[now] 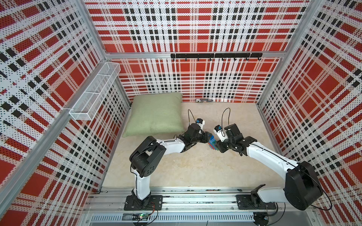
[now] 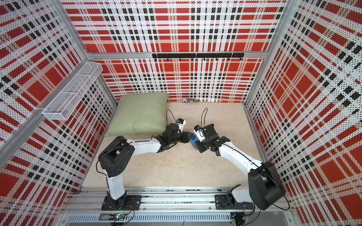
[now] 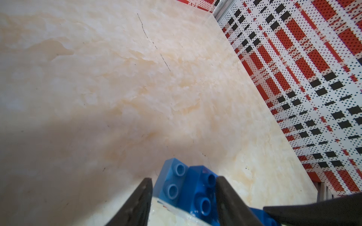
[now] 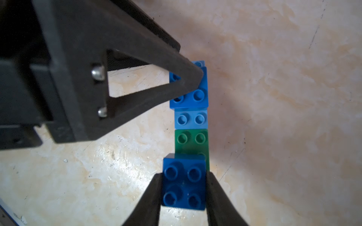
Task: Assemble a heart with lego
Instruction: Assemble the lego brick with the lego brick.
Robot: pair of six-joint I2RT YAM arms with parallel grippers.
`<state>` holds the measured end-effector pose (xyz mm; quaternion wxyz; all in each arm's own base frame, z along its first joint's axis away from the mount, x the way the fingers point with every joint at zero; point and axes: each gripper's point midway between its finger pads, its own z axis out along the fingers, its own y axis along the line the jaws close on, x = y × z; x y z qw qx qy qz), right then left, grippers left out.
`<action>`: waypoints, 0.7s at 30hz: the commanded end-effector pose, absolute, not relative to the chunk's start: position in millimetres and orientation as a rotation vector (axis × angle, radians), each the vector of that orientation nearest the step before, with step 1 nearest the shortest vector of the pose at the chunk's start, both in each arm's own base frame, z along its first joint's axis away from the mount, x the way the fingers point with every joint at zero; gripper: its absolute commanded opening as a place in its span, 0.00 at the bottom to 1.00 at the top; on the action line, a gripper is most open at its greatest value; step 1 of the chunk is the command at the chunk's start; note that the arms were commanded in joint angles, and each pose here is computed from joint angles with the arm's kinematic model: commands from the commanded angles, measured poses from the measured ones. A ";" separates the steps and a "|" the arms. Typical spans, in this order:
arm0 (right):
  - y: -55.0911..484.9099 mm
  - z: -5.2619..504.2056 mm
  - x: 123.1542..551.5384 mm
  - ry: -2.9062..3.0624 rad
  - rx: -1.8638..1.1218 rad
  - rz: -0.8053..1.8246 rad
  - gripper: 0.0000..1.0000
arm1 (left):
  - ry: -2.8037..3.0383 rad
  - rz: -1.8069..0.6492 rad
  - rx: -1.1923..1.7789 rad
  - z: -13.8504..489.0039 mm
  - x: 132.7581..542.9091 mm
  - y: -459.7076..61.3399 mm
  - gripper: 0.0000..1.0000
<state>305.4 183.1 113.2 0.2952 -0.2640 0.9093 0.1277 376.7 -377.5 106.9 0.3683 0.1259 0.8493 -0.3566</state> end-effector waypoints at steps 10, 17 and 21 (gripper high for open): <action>179.7 91.4 293.2 2.522 -0.731 0.331 0.38 | 2.153 -0.884 0.360 121.2 374.6 -385.2 0.56; 179.5 83.1 287.3 2.575 -0.750 0.400 0.37 | 2.171 -0.844 0.355 114.0 379.0 -381.4 0.56; 176.7 91.0 288.8 2.578 -0.684 0.420 0.37 | 2.183 -0.830 0.336 109.4 382.9 -375.1 0.56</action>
